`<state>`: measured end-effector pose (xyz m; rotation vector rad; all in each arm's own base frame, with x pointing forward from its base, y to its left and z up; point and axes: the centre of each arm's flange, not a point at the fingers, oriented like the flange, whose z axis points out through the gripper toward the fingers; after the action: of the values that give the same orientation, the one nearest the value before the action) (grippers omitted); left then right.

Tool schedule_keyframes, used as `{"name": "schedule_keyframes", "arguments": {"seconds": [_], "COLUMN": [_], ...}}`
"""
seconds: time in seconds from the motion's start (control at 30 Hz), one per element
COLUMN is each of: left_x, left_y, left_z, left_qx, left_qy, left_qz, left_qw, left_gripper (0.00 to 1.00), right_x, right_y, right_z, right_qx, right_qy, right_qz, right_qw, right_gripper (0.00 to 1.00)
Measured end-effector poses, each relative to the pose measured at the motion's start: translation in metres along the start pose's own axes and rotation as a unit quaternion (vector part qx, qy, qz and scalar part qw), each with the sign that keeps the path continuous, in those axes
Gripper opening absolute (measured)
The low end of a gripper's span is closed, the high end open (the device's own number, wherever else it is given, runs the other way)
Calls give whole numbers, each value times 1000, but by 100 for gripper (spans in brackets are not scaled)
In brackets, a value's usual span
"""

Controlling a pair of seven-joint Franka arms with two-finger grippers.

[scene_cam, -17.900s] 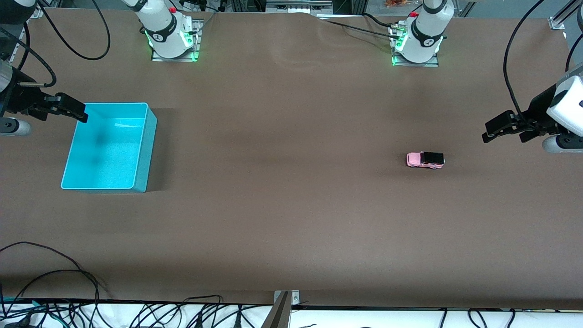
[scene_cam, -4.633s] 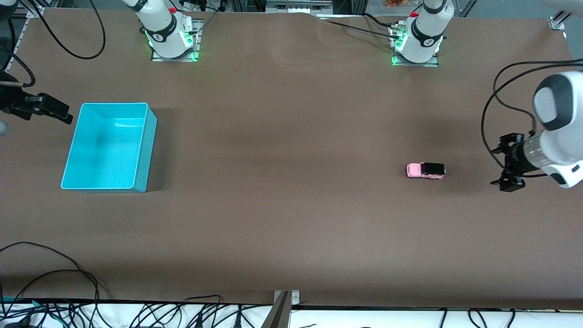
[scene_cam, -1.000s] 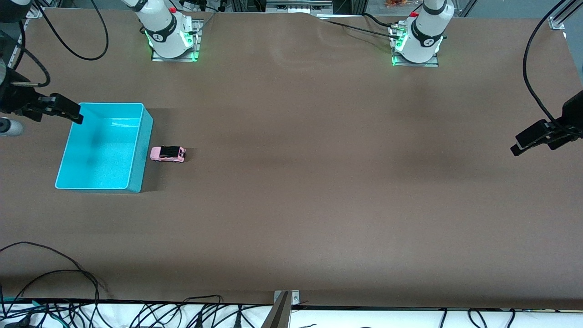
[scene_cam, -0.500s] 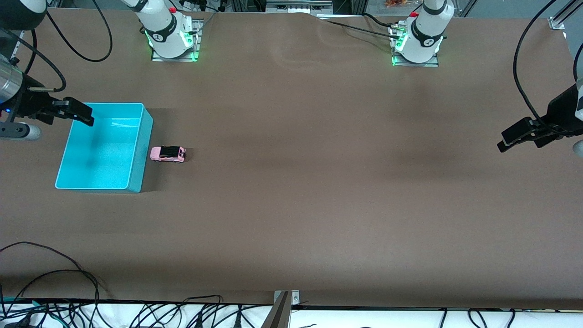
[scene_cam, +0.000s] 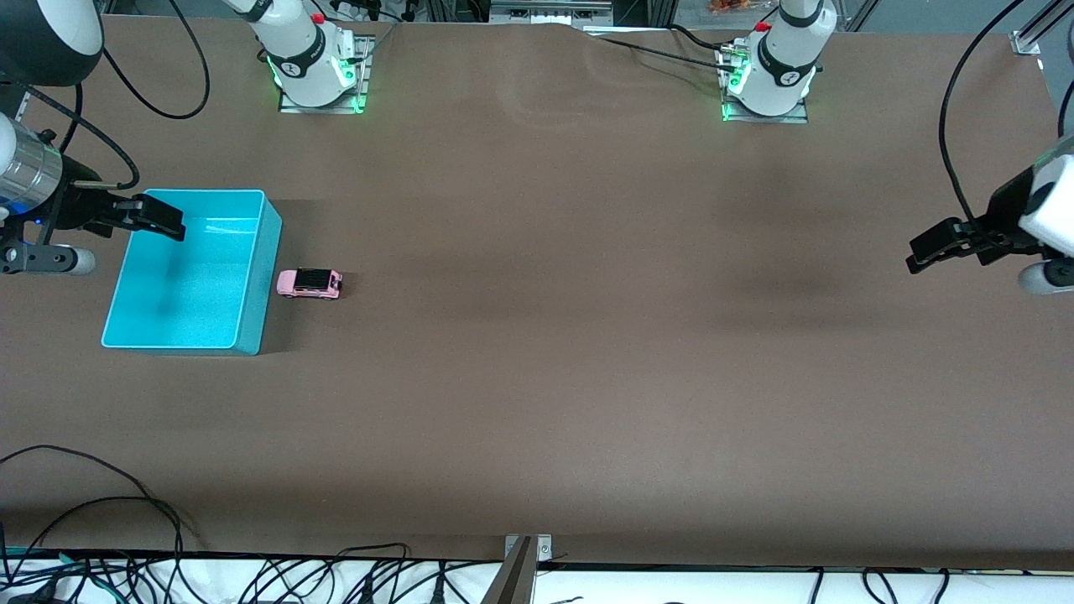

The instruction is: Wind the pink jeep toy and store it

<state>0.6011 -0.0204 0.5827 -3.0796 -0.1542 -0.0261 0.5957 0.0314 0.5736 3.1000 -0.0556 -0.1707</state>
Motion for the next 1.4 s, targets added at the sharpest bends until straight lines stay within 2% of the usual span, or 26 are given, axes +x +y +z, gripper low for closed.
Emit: {"name": "schedule_keyframes", "arguments": {"seconds": [0.1, 0.37, 0.6, 0.83, 1.23, 1.4], "left_x": [-3, -2, -2, -1, 0, 0], "left_y": [16, 11, 13, 3, -5, -5], "left_z": [3, 4, 4, 5, 5, 5], "left_qx": [15, 16, -1, -19, -21, -21], "left_qy": [-1, -2, -5, -7, -8, -8], "left_qz": [18, 15, 13, 35, 38, 38], "left_qw": [1000, 1000, 1000, 999, 999, 999], "left_gripper": [100, 100, 100, 100, 100, 100], "right_x": [2, 12, 18, 17, -4, -13], "right_y": [0, -4, -5, -7, -31, -36], "right_z": [5, 31, 86, 139, 239, 263], "right_qx": [-1, -2, -2, -2, 2, 5], "right_qy": [-5, -22, -29, -27, -14, -1], "right_qz": [3, 4, 5, 4, -14, 13], "right_qw": [1000, 1000, 1000, 1000, 1000, 1000], "right_gripper": [100, 100, 100, 100, 100, 100]}}
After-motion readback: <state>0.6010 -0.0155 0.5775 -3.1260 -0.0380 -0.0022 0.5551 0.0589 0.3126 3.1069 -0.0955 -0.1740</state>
